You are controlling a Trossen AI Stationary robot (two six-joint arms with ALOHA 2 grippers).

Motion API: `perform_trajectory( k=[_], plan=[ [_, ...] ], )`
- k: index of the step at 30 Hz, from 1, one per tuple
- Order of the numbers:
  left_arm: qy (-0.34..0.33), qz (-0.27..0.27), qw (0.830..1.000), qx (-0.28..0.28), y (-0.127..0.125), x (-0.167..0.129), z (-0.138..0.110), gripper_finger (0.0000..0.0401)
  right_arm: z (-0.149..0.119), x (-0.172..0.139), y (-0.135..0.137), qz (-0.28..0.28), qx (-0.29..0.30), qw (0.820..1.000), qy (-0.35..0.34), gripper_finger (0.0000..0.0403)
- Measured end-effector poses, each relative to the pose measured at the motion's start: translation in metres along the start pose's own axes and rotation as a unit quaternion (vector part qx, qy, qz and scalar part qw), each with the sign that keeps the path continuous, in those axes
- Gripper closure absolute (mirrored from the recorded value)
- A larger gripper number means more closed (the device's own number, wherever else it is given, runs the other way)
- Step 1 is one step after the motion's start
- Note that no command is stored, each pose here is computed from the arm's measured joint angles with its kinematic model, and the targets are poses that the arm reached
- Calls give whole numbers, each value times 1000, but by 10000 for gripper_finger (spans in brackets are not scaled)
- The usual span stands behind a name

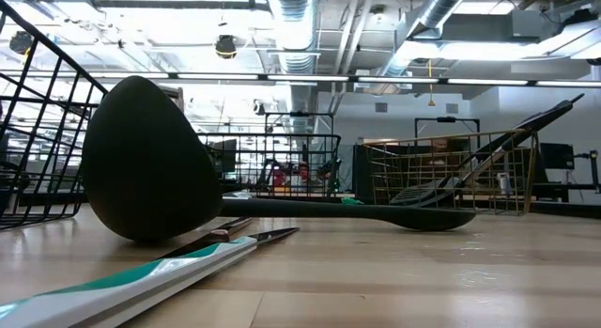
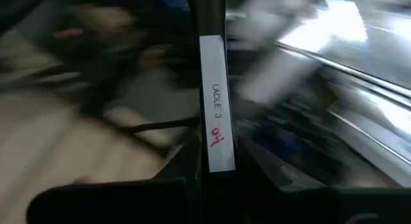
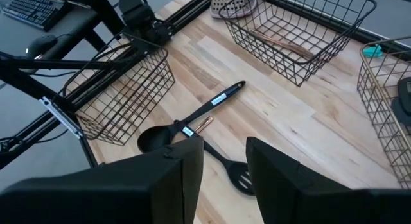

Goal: Pick & Place Kitchen Items
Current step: Put the black serving spoon into the bottom black wire basket

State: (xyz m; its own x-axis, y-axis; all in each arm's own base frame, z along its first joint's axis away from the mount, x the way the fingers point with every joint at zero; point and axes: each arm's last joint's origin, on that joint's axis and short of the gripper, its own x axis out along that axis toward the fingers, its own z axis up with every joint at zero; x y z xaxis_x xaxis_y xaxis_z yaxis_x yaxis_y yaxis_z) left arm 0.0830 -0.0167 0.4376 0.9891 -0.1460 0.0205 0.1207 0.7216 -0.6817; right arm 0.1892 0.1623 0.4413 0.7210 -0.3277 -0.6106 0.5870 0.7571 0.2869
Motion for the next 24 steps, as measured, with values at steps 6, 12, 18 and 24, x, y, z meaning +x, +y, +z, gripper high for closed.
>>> perform_trajectory(
  k=[6,12,18,24],
  plan=[
    [-21,190,980,-46,21,14,-12,350,0,0,0,0,0,1000,0,285],
    [34,242,969,-33,33,41,-33,350,0,0,1,3,2,1000,1,285],
    [92,254,962,-46,40,51,-76,350,-1,-1,1,4,3,1000,3,285],
    [46,252,965,-61,29,40,-118,350,-1,-1,1,5,3,1000,4,285]
  ],
)
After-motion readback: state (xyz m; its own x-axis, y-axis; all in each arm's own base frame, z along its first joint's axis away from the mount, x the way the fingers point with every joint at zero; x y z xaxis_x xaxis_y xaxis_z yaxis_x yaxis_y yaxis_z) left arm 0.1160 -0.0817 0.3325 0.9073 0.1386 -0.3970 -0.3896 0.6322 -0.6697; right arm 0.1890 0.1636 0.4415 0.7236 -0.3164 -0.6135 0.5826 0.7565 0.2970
